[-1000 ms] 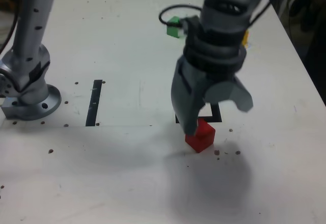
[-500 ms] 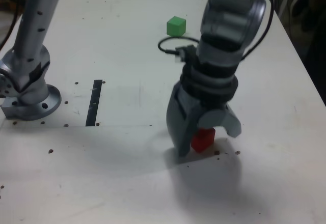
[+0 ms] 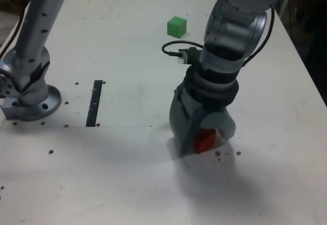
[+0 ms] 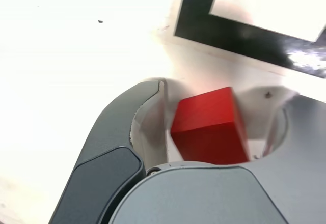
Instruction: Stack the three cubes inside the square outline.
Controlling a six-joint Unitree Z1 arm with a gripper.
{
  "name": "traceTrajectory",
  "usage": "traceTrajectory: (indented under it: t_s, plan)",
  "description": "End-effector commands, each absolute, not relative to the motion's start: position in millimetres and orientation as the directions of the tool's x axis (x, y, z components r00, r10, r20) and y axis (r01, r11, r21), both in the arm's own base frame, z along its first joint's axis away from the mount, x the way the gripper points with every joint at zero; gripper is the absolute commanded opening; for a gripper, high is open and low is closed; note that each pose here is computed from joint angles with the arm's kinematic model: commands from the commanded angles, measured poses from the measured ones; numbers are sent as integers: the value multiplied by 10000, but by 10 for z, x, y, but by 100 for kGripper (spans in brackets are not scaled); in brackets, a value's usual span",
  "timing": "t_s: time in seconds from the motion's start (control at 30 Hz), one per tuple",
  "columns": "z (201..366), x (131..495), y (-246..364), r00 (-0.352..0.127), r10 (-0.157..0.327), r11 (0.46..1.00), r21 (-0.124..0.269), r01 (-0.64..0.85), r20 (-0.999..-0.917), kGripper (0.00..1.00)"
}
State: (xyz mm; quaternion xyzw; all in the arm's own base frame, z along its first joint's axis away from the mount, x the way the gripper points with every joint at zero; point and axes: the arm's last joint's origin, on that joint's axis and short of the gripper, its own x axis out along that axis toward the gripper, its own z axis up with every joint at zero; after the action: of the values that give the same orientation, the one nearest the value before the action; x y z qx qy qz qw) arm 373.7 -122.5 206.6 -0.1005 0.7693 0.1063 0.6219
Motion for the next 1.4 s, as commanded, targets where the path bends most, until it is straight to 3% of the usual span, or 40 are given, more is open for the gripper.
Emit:
traceTrajectory:
  t_s: [0.0, 0.33, 0.6, 0.73, 0.87, 0.97, 1.07, 1.37]
  plan:
    - [2044, 3760, -1227, -2125, -196, 9563, 437, -2891, -9770, 56]
    - [2060, 3856, -1240, -1874, -439, 9575, 122, -2880, -9813, 33]
    - [2057, 3929, -1206, -1657, -856, 9721, -458, -2302, -9825, 23]
    - [2161, 3919, -1162, -1277, -597, 9806, -342, -1932, -9900, 19]
    - [2357, 3821, -1025, -806, -3, 9886, 118, -1502, -9967, 17]
    - [2470, 3697, -863, -578, 561, 9889, 634, -1344, -9967, 17]
    - [2481, 3613, -709, -623, 832, 9889, 901, -1178, -9946, 17]
    - [2359, 3561, -407, -1272, 400, 9976, 468, -510, -9911, 17]
